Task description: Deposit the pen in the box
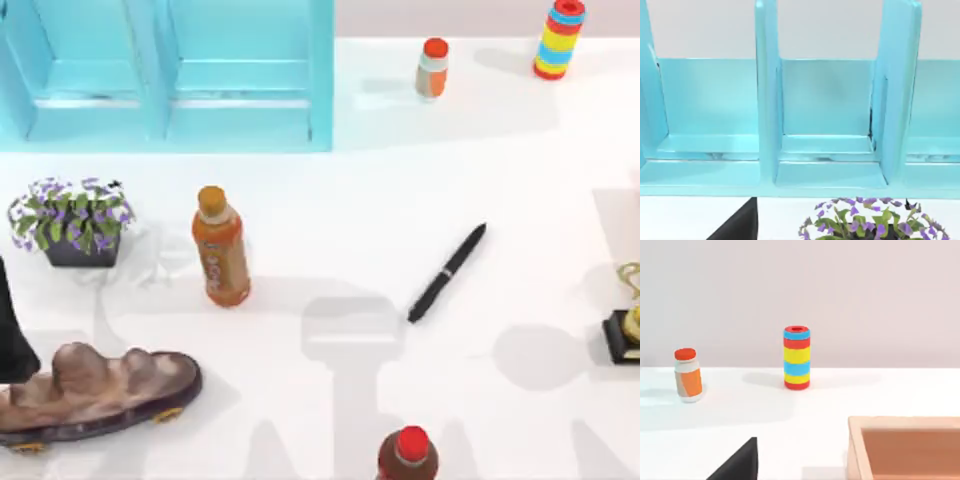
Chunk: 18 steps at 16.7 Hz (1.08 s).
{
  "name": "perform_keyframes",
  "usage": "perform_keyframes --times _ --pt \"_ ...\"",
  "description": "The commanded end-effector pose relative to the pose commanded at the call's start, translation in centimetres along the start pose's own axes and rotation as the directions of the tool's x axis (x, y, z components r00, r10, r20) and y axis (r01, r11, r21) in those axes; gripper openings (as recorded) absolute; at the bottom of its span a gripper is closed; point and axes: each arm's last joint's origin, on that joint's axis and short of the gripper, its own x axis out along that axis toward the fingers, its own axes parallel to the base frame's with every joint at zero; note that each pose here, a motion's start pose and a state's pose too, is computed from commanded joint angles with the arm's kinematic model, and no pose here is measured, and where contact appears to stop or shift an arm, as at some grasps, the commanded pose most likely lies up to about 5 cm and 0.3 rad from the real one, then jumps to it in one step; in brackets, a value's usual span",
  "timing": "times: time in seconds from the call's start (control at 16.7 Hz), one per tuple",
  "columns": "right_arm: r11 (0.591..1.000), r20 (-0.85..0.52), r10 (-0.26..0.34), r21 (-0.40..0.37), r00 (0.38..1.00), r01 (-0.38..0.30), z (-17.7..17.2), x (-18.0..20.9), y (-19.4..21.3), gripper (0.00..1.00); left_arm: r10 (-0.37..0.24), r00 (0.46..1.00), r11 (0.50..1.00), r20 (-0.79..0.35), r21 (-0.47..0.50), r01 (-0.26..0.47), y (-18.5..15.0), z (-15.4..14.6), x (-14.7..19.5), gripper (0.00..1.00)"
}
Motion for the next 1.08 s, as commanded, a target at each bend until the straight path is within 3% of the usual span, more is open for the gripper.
perform_keyframes --times 0.18,0.48,0.84,0.96,1.08 --pt "1.0 0.001 0.015 0.004 1.0 -0.015 0.2 0.0 0.1 1.0 0.0 1.0 1.0 0.0 0.0 0.0 0.0 0.0 0.0 1.0" --pt "0.971 0.001 0.218 0.104 0.976 -0.217 4.1 0.6 1.6 1.0 0.0 1.0 1.0 0.0 0.0 0.0 0.0 0.0 0.0 1.0" --pt "0.844 0.068 0.426 0.33 0.902 -0.424 16.0 4.4 4.1 1.0 0.0 1.0 1.0 0.0 0.0 0.0 0.0 0.0 0.0 1.0" --pt "0.797 0.029 0.467 0.42 0.884 -0.435 18.6 7.8 5.3 1.0 0.0 1.0 1.0 0.0 0.0 0.0 0.0 0.0 0.0 1.0" --pt "0.76 -0.072 0.498 0.517 0.864 -0.394 18.6 12.3 6.6 1.0 0.0 1.0 1.0 0.0 0.0 0.0 0.0 0.0 0.0 1.0"
